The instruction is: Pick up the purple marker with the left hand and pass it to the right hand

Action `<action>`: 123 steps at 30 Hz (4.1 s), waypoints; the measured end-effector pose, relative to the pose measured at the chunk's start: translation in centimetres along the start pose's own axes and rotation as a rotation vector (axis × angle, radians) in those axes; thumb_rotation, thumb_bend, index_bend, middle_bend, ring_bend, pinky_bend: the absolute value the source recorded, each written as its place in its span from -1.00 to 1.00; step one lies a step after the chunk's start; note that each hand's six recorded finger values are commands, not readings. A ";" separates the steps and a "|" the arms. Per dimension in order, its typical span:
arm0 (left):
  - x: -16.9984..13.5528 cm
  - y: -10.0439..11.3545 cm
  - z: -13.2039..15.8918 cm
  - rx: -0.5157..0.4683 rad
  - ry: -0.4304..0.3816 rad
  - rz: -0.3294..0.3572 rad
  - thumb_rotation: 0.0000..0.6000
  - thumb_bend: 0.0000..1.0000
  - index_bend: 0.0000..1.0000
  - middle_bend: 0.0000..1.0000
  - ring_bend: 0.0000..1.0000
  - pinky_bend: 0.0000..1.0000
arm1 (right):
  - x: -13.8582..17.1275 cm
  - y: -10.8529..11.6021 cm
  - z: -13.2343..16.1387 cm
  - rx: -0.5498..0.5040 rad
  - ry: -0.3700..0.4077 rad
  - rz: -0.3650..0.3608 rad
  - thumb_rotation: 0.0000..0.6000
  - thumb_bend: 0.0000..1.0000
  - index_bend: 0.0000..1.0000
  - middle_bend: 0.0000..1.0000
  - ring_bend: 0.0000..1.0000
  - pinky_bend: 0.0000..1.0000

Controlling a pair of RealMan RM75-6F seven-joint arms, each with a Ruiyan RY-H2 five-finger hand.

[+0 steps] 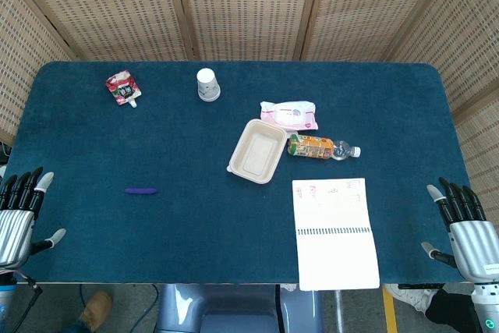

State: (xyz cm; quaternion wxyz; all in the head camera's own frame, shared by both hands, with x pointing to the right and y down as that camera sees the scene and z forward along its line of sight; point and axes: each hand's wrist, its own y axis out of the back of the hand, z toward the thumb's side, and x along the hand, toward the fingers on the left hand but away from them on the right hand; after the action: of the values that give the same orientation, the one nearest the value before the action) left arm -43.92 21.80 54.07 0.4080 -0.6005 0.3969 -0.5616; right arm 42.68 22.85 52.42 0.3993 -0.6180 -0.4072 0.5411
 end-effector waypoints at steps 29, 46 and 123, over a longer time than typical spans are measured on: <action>11.8 -10.5 3.7 -0.003 -0.090 -0.264 1.00 -0.48 -0.10 -1.00 -1.00 -1.00 | -0.9 -0.9 -0.7 -0.048 -0.024 0.048 1.00 -1.00 -0.74 -1.00 -1.00 -1.00; 14.0 -15.5 5.2 0.043 -0.068 -0.353 1.00 -0.32 -0.07 -1.00 -1.00 -1.00 | -1.2 -1.2 -1.1 -0.065 -0.034 0.060 1.00 -1.00 -0.74 -1.00 -1.00 -1.00; 14.6 -14.5 6.8 -0.274 -0.070 -0.322 1.00 0.23 0.36 -1.00 -1.00 -1.00 | -1.4 -1.4 -0.8 -0.094 -0.015 0.080 1.00 -1.00 -0.68 -1.00 -1.00 -1.00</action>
State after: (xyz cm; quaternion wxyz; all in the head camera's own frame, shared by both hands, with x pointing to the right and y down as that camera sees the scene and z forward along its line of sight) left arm -36.09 13.61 72.51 0.2409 -0.7253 0.3539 -0.5392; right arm 43.29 22.04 54.32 0.3447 -0.6478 -0.4100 0.5417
